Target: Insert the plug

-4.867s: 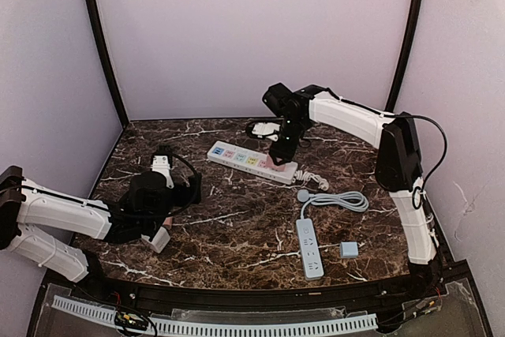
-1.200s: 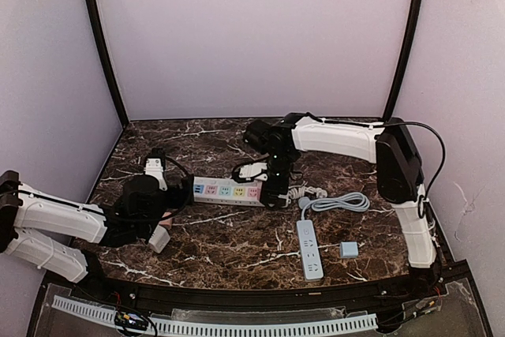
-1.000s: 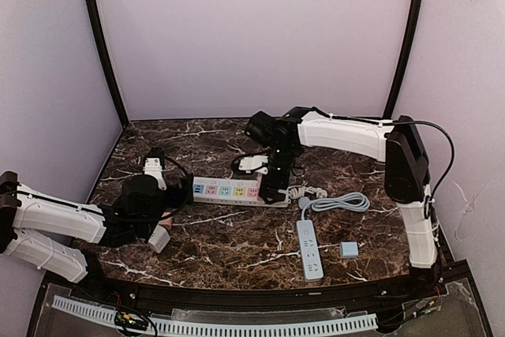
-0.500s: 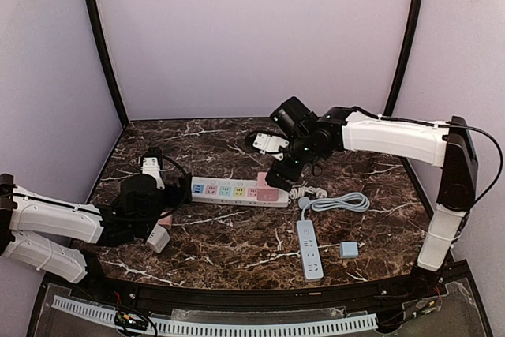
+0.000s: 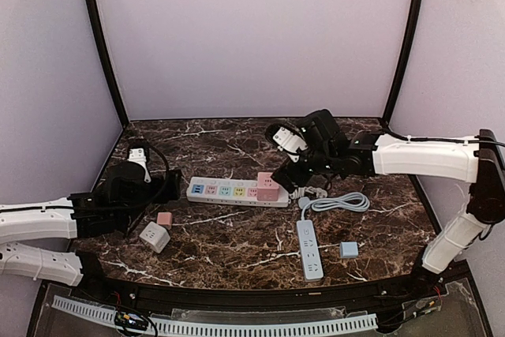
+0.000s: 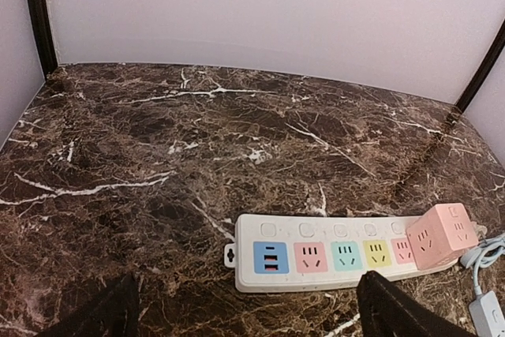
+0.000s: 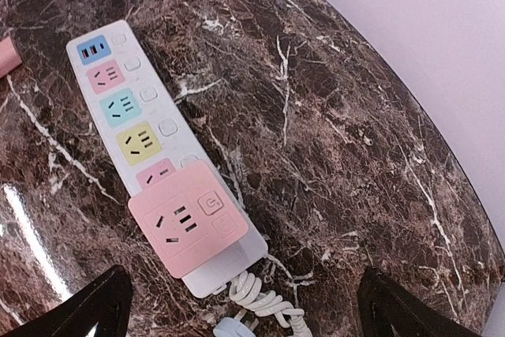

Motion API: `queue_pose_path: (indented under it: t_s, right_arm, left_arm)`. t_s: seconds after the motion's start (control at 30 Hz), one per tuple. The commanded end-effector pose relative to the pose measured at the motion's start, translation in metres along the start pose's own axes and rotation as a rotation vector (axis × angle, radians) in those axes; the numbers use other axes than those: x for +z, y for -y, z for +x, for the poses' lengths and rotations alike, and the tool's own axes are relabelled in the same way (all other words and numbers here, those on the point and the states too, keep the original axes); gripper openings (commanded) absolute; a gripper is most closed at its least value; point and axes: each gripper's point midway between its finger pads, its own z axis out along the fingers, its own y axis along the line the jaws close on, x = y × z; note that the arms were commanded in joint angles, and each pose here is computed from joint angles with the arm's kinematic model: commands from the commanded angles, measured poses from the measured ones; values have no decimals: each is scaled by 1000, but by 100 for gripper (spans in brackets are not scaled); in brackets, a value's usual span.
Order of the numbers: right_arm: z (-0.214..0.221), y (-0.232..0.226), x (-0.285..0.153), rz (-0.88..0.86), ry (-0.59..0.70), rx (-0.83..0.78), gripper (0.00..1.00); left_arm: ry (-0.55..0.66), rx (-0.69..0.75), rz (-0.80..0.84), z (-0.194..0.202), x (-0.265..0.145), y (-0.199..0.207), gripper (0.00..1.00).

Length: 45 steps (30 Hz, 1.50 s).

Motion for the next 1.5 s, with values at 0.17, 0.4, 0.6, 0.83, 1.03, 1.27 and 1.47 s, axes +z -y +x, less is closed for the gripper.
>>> queue_pose_path:
  t_s: [0.17, 0.4, 0.6, 0.83, 1.03, 1.27, 1.47]
  right_arm:
    - [-3, -13, -8, -32, 119, 107, 99]
    - [1, -23, -20, -80, 172, 136, 99]
    - [10, -27, -27, -90, 185, 143, 99]
    - [14, -23, -40, -74, 207, 157, 98]
    - [14, -24, -46, -82, 224, 161, 99]
    - [20, -29, -46, -100, 217, 158, 99]
    - [20, -32, -46, -112, 219, 159, 99]
  left_arm:
    - [-238, 27, -33, 18, -22, -9, 96]
    - [-433, 47, -51, 51, -42, -23, 93]
    - [-602, 70, -60, 74, -63, -30, 92]
    - [-734, 98, -103, 95, -79, -38, 93]
    - [-801, 119, -185, 112, -79, -46, 94]
    - [-834, 133, -184, 128, -73, -44, 94]
    - [-811, 176, -207, 122, -66, -45, 94]
